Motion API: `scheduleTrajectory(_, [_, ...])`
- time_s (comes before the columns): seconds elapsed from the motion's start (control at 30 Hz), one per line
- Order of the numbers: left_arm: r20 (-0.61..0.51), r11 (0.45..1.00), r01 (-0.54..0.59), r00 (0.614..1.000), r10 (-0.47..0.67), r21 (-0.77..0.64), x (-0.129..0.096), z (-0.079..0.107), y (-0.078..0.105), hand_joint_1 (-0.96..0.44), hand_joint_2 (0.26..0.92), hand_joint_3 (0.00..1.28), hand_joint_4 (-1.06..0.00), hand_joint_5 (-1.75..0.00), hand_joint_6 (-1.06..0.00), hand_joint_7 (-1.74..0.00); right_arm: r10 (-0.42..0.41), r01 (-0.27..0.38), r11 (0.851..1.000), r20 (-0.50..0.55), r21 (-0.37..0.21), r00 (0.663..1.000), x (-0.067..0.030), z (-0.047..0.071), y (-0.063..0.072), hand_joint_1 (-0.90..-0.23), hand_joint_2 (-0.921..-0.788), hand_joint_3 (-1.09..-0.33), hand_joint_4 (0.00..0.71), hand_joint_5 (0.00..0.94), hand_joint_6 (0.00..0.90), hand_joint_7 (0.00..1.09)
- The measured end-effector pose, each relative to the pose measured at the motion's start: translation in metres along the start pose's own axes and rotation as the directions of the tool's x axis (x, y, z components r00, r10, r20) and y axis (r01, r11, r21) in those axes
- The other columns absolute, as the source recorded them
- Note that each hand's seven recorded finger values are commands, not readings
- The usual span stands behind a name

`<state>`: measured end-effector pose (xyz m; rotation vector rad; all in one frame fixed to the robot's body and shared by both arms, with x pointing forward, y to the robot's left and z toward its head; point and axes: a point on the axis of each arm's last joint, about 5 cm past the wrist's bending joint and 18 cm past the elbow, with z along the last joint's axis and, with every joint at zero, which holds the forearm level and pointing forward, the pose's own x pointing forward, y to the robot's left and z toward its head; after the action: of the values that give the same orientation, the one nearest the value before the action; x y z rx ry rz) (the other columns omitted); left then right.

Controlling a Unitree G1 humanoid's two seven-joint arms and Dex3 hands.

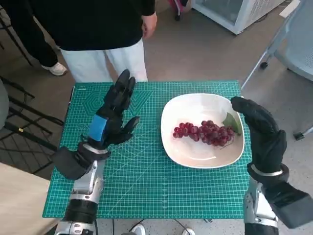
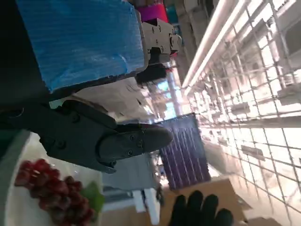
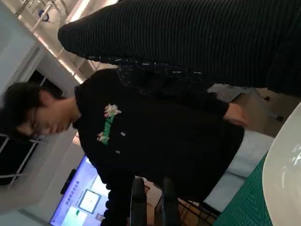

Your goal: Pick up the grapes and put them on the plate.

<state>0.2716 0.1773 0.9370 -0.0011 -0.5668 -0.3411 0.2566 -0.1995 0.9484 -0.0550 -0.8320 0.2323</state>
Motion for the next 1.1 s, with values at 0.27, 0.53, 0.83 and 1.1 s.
scheduleTrajectory(0.27, [0.011,1.000,-0.009,1.000,0.010,-0.006,-0.006,0.003,0.004,-0.63,0.921,0.46,-0.04,-0.01,-0.12,-0.02,0.005,-0.005,1.000,0.005,0.007,1.000,0.0026,0.000,0.000,-0.606,-0.921,-0.685,0.190,0.006,0.007,0.40])
scheduleTrajectory(0.53, [0.009,1.000,-0.021,1.000,0.021,-0.009,-0.011,0.003,0.005,-0.63,0.921,0.45,-0.04,-0.01,-0.14,-0.03,0.009,-0.009,1.000,0.009,0.003,1.000,0.0051,0.000,-0.001,-0.600,-0.921,-0.687,0.188,0.004,0.008,0.40])
scheduleTrajectory(0.83, [0.001,1.000,-0.025,1.000,0.025,-0.018,-0.016,0.001,0.006,-0.63,0.921,0.44,-0.05,-0.01,-0.15,-0.03,0.008,-0.008,1.000,0.011,-0.006,1.000,0.0038,-0.001,-0.002,-0.600,-0.921,-0.689,0.187,0.003,0.009,0.40])
scheduleTrajectory(1.1, [-0.012,0.999,-0.035,0.999,0.035,-0.032,-0.025,0.000,0.009,-0.63,0.921,0.44,-0.08,-0.02,-0.17,-0.04,0.007,-0.007,1.000,0.009,-0.013,1.000,0.0015,-0.003,-0.003,-0.593,-0.921,-0.683,0.190,0.003,0.016,0.39])
